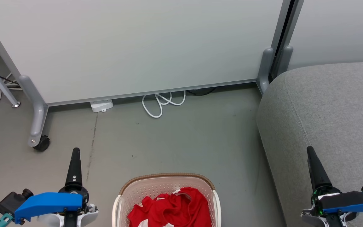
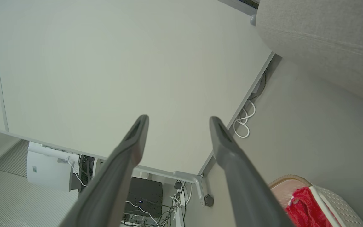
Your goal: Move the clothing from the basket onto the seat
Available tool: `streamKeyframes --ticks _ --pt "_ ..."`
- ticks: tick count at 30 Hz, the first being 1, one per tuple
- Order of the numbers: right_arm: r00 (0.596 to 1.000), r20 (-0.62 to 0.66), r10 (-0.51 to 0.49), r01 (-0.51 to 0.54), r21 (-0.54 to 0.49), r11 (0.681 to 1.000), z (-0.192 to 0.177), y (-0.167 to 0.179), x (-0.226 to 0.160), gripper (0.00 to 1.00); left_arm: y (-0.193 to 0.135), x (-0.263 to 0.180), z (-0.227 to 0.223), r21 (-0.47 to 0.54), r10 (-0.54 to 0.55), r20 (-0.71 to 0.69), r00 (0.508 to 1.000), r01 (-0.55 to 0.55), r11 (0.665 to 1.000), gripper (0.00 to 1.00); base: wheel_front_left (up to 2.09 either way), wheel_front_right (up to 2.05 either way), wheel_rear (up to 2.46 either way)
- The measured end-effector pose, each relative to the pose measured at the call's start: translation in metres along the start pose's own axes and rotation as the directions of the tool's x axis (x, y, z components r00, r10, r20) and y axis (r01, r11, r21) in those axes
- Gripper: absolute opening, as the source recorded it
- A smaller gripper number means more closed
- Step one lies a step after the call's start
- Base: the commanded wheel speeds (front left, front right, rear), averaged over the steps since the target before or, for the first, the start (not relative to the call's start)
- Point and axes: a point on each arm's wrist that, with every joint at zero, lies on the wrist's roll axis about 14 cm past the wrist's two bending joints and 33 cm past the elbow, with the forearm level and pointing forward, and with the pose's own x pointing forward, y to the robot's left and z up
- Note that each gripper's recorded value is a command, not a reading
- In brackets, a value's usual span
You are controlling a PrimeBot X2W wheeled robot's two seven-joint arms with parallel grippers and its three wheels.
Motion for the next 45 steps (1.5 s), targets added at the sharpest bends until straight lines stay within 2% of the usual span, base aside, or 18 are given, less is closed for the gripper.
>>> streamKeyframes --ticks 5,8,12,14,30,45 --pt "1.000 -0.007 0.022 -0.022 -0.110 0.994 -0.003 0.007 0.001 1.00 -0.006 0.001 -0.005 0.117 -0.009 -0.008 1.000 0.010 0.993 1.00 0.00 0.00 0.00" --pt "0.999 -0.012 0.037 -0.039 -0.192 0.981 -0.006 0.012 0.002 1.00 -0.009 0.002 -0.009 0.211 -0.016 -0.015 1.000 0.019 0.977 1.00 0.00 0.00 0.00" --pt "0.999 -0.021 0.049 -0.052 -0.273 0.961 -0.010 0.015 0.002 1.00 -0.012 0.002 -0.014 0.315 -0.023 -0.027 0.999 0.030 0.949 1.00 0.00 0.00 0.00" --pt "0.998 -0.031 0.055 -0.063 -0.333 0.941 -0.013 0.017 0.002 1.00 -0.013 0.002 -0.017 0.381 -0.023 -0.036 0.999 0.035 0.924 1.00 0.00 0.00 0.00" --pt "0.993 -0.052 0.105 -0.117 -0.537 0.836 -0.023 0.028 0.003 1.00 -0.027 0.004 -0.025 0.576 -0.071 -0.040 0.997 0.081 0.814 1.00 0.00 0.00 0.00" --pt "0.986 -0.075 0.148 -0.160 -0.671 0.724 -0.031 0.037 0.003 1.00 -0.040 0.005 -0.034 0.713 -0.130 -0.058 0.990 0.132 0.688 1.00 0.00 0.00 0.00"
